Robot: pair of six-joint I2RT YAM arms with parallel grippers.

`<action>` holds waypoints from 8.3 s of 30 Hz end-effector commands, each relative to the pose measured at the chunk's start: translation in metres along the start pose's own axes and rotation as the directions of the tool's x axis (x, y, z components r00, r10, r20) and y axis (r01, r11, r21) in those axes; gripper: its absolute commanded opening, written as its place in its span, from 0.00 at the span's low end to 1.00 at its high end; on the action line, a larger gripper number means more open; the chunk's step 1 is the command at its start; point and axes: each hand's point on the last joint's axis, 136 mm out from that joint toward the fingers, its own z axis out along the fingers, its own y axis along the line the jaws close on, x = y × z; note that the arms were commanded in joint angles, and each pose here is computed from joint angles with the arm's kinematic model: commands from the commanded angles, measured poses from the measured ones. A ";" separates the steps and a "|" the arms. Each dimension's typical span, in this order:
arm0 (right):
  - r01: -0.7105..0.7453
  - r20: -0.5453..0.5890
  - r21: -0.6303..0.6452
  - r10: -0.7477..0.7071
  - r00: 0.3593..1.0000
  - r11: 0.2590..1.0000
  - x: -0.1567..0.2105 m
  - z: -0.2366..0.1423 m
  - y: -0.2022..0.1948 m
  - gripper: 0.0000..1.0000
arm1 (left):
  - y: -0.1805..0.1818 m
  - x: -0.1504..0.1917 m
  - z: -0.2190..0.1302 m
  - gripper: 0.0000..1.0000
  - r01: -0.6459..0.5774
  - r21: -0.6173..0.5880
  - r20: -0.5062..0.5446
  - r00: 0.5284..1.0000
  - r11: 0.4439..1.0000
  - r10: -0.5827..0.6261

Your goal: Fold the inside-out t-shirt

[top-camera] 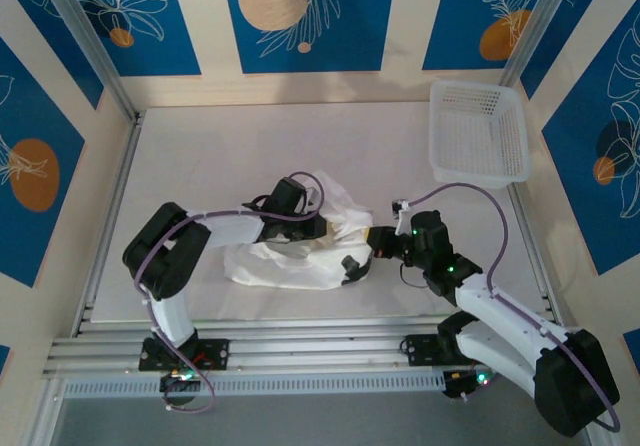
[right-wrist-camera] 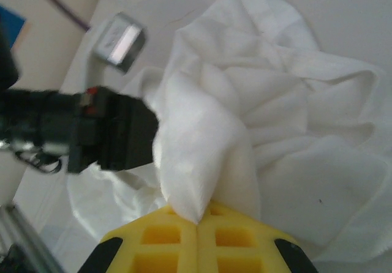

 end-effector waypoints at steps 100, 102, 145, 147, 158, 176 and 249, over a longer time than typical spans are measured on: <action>-0.181 -0.032 -0.234 0.178 0.983 0.955 -0.108 0.019 0.016 0.45 | -0.108 -0.009 -0.172 0.00 -0.365 0.293 0.330 0.906 0.884 0.265; -0.055 0.013 -0.253 0.061 0.998 0.966 -0.095 0.009 0.033 0.44 | -0.107 -0.009 -0.168 0.00 -0.360 0.296 0.320 0.910 0.885 0.263; 0.246 0.033 -0.564 -0.275 0.961 0.788 -0.081 -0.001 0.171 0.00 | -0.015 -0.053 -0.170 0.34 -0.277 -0.014 0.442 0.860 0.961 0.254; 0.204 -0.003 -0.535 -0.243 0.970 0.820 -0.086 0.006 0.168 0.00 | -0.017 -0.044 -0.187 0.37 -0.282 -0.060 0.457 0.845 0.957 0.278; 0.126 -0.085 -0.531 -0.200 0.976 0.838 -0.087 0.026 0.169 0.00 | -0.064 -0.018 -0.171 0.41 -0.289 -0.179 0.403 0.851 0.940 0.338; -0.055 -0.201 -0.221 0.010 0.980 0.974 -0.088 0.053 0.043 0.26 | -0.121 -0.030 -0.176 0.00 -0.305 0.384 0.447 0.887 0.871 0.114; -0.132 -0.174 -0.391 0.068 0.982 0.911 -0.099 -0.001 0.103 0.00 | -0.002 -0.086 -0.097 0.24 0.159 -0.226 0.324 0.943 0.961 -0.080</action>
